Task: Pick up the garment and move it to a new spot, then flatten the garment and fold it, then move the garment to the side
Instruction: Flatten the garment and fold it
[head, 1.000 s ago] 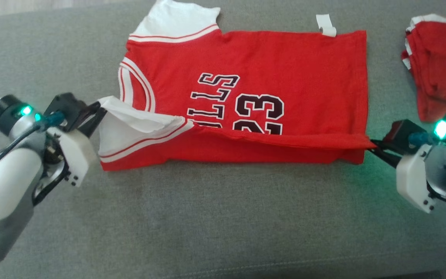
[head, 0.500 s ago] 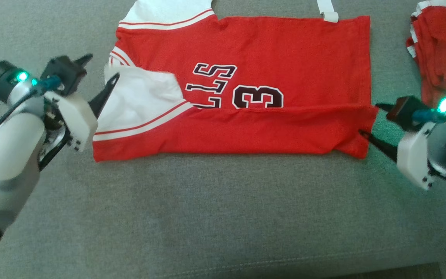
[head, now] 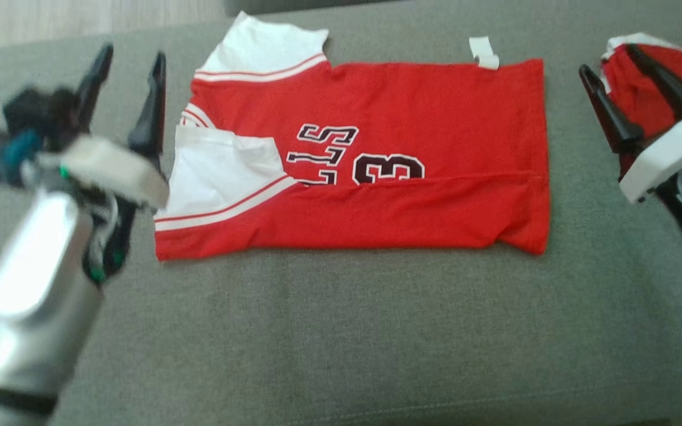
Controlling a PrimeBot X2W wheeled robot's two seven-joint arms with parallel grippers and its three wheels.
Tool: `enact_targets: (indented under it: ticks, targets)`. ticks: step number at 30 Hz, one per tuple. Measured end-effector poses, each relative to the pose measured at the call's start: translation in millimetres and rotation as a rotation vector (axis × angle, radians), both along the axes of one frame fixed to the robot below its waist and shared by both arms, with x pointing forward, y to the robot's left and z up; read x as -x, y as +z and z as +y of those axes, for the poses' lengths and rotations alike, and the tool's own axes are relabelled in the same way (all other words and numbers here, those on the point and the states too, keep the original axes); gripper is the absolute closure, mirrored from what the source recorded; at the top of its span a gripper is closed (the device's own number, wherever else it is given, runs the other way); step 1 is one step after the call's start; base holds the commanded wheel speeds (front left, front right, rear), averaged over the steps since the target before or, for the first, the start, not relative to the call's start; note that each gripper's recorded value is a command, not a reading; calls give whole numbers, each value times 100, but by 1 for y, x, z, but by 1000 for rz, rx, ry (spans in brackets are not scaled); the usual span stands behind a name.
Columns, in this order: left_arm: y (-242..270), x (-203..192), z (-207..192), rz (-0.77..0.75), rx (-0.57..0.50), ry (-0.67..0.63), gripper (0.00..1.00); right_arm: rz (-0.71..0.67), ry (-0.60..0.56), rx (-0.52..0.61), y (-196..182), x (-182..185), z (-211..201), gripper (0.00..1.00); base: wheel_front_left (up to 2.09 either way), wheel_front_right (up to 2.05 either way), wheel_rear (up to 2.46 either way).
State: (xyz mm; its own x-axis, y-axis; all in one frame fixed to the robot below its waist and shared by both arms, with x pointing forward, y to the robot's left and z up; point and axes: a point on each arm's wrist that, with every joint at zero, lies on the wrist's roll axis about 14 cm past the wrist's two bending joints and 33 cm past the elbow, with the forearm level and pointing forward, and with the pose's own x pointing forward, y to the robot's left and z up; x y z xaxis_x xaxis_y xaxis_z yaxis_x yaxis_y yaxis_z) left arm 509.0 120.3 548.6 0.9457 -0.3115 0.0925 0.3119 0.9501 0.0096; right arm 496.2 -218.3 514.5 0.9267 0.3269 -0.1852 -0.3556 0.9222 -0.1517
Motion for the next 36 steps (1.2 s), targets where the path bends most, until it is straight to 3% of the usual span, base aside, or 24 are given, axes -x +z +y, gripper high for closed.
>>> enact_targets:
  ticks: [8,14,21,36]
  targets:
    - [-12,51,9,20,171,105,0,-96,-77,-172,12,25,11,0,0,0,0]
    - [-34,83,10,72,225,147,0,-76,-169,-272,-18,69,16,0,0,0,0]
    - [-62,96,8,136,200,161,0,-68,-216,-303,-35,99,27,0,0,0,0]
    - [-157,94,21,425,77,231,0,-89,-235,-274,-27,97,21,0,0,0,0]
